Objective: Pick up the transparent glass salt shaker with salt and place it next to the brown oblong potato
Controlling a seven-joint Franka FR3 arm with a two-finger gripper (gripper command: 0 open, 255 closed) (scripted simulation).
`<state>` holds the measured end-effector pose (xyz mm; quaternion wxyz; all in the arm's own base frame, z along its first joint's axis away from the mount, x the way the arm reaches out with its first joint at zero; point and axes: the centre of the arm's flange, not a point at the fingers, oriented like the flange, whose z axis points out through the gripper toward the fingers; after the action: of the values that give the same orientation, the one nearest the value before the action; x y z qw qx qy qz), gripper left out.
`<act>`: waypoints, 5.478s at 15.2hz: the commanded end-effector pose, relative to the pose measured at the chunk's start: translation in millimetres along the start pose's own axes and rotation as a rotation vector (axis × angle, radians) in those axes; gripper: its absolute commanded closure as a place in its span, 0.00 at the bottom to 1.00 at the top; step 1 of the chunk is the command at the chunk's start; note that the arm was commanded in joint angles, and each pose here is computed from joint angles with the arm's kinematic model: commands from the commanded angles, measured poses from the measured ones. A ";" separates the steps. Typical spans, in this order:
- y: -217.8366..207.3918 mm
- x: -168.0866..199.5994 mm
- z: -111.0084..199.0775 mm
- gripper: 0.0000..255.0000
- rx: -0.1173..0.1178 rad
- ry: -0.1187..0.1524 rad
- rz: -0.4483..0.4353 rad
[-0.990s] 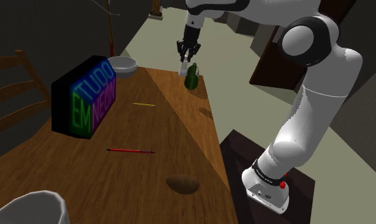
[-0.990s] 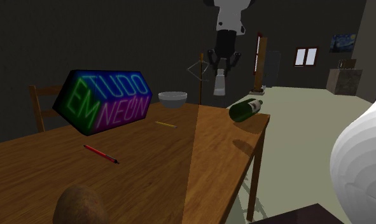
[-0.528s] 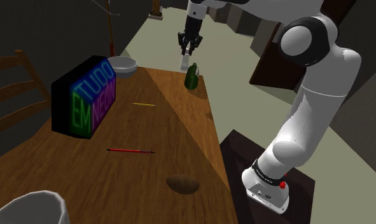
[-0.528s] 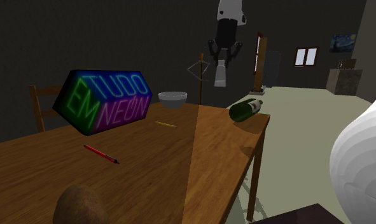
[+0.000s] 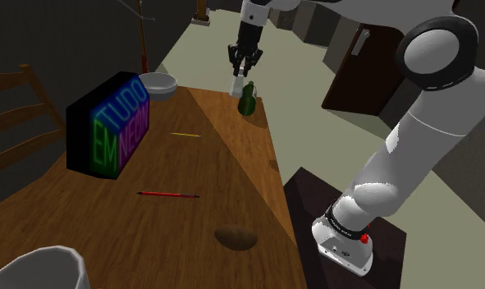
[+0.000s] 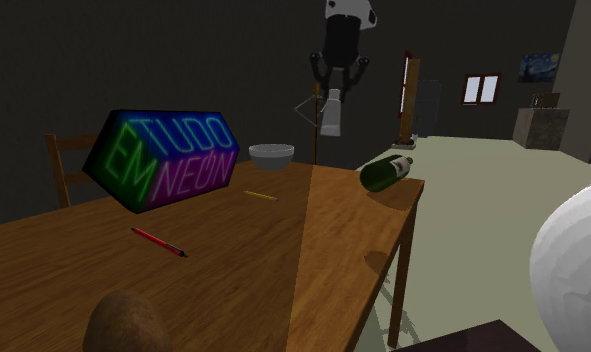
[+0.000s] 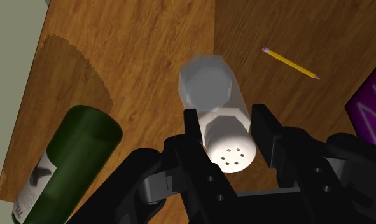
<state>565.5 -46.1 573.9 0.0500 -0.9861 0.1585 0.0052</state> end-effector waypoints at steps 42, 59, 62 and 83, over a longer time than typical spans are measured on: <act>-230.9 -340.3 97.2 1.00 0.000 0.000 0.001; -222.2 -337.9 186.5 1.00 0.000 0.000 0.001; -220.7 -337.5 202.2 1.00 0.000 0.000 0.001; -220.6 -337.5 153.6 0.00 0.000 0.000 0.001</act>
<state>315.3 283.3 449.7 0.0501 -0.9860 0.1590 0.0048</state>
